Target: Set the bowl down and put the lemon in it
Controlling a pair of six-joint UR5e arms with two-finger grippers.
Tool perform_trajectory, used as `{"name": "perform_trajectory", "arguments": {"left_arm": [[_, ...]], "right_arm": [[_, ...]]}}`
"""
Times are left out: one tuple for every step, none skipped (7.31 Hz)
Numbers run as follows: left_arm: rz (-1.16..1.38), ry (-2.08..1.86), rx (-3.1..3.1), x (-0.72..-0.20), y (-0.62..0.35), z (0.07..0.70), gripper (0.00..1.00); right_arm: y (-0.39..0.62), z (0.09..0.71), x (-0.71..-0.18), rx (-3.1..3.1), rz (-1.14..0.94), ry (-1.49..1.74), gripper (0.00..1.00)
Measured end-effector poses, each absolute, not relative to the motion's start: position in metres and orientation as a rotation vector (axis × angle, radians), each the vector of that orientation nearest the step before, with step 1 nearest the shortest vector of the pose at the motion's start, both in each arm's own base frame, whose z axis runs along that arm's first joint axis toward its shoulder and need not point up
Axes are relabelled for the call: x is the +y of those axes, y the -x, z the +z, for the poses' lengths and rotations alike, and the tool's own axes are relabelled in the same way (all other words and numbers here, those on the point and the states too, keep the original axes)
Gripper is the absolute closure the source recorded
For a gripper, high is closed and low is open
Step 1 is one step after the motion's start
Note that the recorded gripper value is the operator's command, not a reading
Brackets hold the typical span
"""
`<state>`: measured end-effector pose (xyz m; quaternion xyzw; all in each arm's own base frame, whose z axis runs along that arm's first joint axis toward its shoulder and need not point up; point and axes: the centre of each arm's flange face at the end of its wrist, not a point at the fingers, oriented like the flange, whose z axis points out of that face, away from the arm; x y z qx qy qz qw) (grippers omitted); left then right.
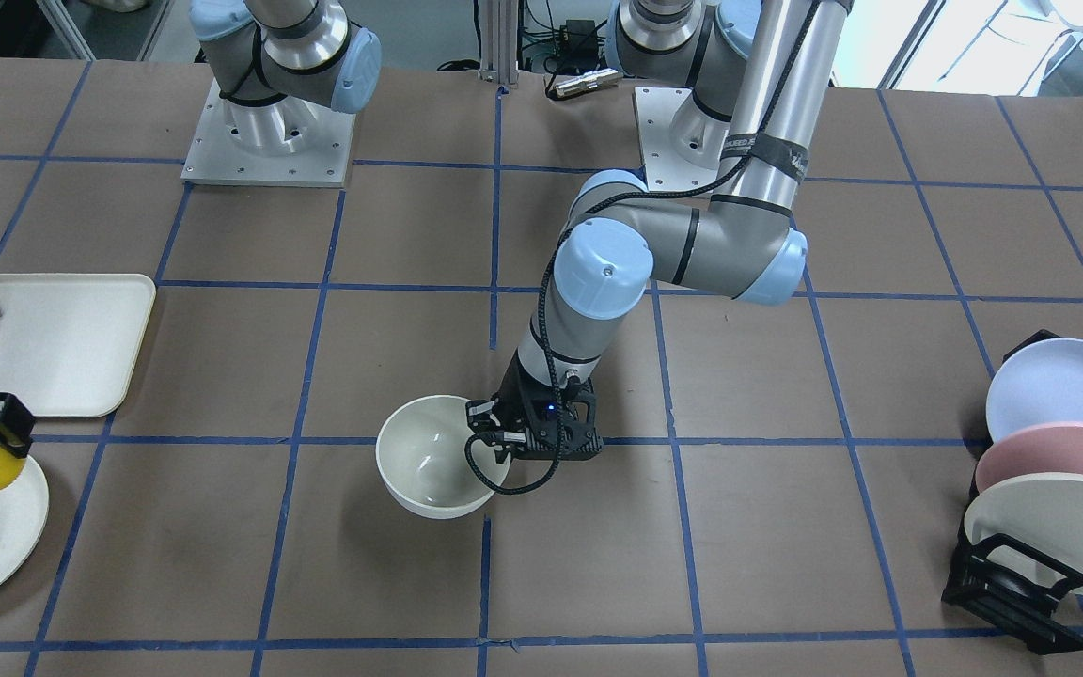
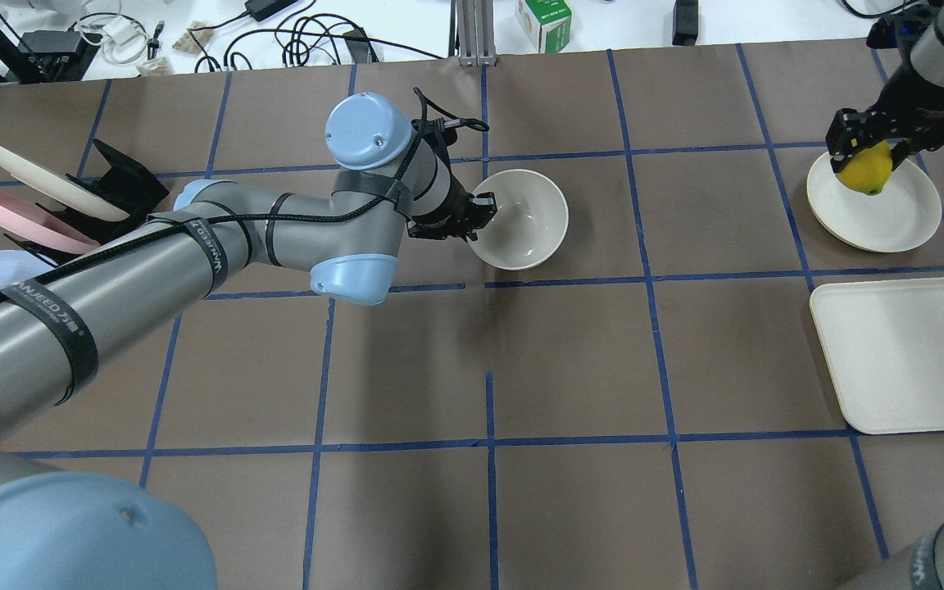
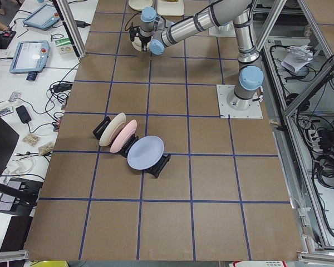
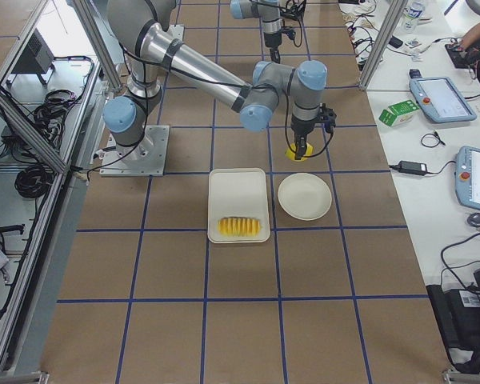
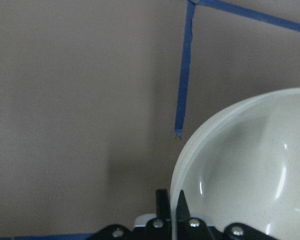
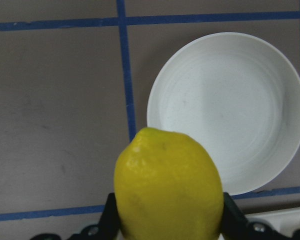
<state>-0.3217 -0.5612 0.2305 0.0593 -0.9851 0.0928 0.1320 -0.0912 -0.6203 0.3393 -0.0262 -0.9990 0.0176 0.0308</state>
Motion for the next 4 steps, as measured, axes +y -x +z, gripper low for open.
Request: {"name": "perform_trajectory", "arguments": {"left_arm": [[0.283,-0.168,-2.879,-0.553,0.337,0.23,1.0],[0.291,-0.159,-2.894,-0.548,0.347,0.229,1.0],[0.307,-0.12,-2.923,-0.547,0.346,0.228,1.0],[0.326,-0.058,-2.97,-0.551,0.333,0.225,1.0]], "right_arm": [[0.063,0.345,-0.618,-3.1,0.032,0.074,1.0],[0.039,0.352,-0.614,-3.117,0.026,0.08,1.0],[0.02,0.357,-0.612,-3.127,0.02,0.086,1.0],[0.004,0.36,-0.61,-3.133,0.015,0.088,1.0]]}}
